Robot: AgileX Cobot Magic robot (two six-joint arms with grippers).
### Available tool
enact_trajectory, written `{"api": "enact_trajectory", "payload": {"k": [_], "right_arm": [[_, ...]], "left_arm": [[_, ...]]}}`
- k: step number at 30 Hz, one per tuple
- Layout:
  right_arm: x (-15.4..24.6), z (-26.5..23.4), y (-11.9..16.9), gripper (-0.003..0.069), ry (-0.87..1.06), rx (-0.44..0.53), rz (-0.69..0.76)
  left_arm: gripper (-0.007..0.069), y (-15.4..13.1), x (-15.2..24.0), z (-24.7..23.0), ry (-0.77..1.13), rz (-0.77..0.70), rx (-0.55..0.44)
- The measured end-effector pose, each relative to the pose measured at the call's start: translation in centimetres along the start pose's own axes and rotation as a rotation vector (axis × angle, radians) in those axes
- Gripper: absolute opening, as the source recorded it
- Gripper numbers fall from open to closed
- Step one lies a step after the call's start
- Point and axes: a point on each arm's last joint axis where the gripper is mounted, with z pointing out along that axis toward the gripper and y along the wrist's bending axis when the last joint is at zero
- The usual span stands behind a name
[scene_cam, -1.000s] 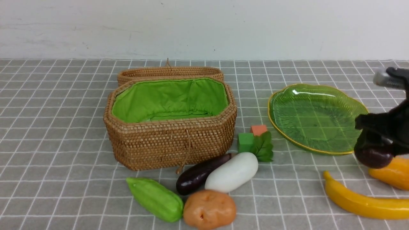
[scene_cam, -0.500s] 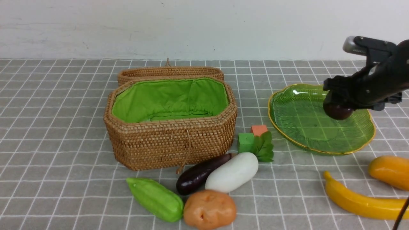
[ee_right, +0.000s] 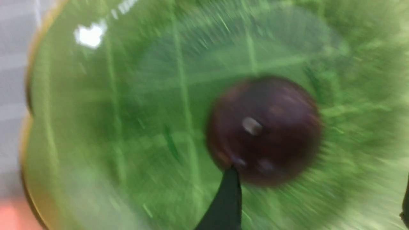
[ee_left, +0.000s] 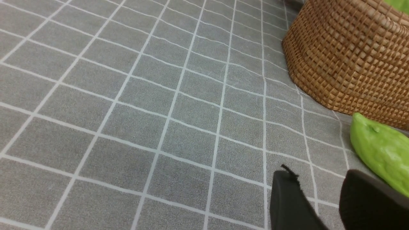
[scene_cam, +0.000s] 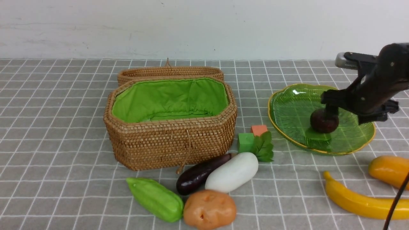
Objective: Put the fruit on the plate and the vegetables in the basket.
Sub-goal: Use the right arm to grab a mangosteen and put it into the right plate, then use the right arm to grab a mango and put it into the right plate
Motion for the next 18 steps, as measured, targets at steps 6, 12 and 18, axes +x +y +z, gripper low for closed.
{"api": "enact_trajectory", "payload": {"k": [6,12,18], "right_arm": [[2.3,-5.1,-2.9,0.0650,0.119,0.153,-0.210],[6.8,-4.7,-4.8,0.0645,0.247,0.187,-0.376],[8.3,-3.5,-5.1,0.0645,0.300,0.162,-0.693]], "left_arm": [[0.0239,0.0,0.0,0.0,0.000,0.000,0.000],[0.0239,0.0,0.0,0.0,0.000,0.000,0.000],[0.0239,0.0,0.0,0.0,0.000,0.000,0.000]]}}
